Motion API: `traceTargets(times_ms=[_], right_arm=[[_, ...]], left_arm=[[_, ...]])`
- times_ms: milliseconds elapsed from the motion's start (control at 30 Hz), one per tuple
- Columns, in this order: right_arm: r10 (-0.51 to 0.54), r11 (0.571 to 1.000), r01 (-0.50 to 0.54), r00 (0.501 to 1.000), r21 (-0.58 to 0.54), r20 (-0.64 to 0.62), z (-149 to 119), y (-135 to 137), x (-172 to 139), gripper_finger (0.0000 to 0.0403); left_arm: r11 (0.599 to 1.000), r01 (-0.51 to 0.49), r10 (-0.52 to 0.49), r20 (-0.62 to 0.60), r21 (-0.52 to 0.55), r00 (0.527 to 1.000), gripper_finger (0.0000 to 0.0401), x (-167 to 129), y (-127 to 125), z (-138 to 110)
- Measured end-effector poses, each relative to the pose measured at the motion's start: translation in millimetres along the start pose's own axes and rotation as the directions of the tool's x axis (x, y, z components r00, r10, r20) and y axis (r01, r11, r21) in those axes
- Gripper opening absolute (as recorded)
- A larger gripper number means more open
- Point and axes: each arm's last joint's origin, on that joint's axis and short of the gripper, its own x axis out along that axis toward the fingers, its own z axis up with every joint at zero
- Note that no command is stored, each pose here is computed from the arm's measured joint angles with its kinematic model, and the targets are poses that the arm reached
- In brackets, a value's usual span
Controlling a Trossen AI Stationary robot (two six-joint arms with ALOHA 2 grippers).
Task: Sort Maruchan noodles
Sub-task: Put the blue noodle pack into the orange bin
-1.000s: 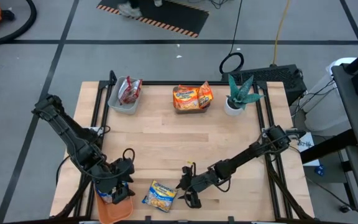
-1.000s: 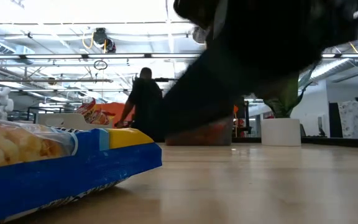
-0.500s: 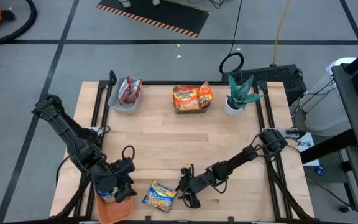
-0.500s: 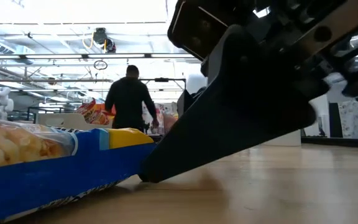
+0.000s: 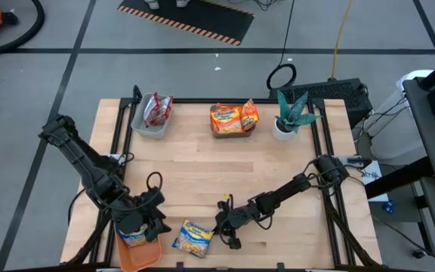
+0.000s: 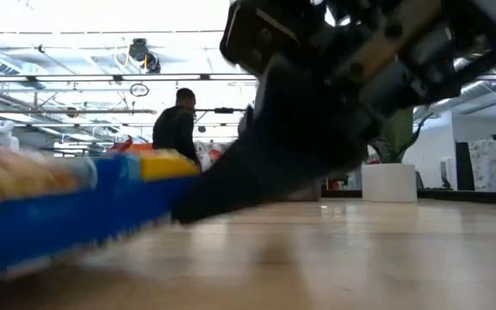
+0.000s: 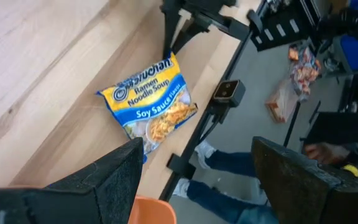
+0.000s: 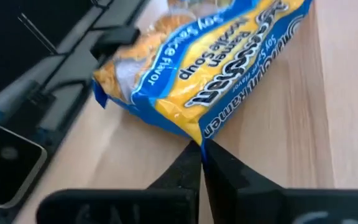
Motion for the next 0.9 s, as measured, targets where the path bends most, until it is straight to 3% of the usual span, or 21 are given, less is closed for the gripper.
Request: traceTargets(times_ms=[200,433,733,900], right_arm=[[0.013,1.000,-0.013,0.999,0.000,0.041,13,5,-9,0.0004],[0.008,1.000,-0.008,0.998,-0.005,0.067,32,12,-26,0.0001],[-0.003,0.999,0.011,0.988,-0.047,0.155,66,21,-60,0.0001],[-0.040,0.997,0.027,0.983,0.072,0.178,81,14,-78,0.0000]], left_arm=[[0.999,-0.021,0.024,0.062,-0.041,0.998,0.0301,4,0,1],[0.997,-0.075,0.076,0.064,-0.014,0.995,0.0301,26,0,-4],[0.990,0.070,-0.091,0.176,0.123,0.980,0.0301,38,-17,23],[0.980,0.044,-0.088,0.220,0.195,0.972,0.0301,40,-15,38]])
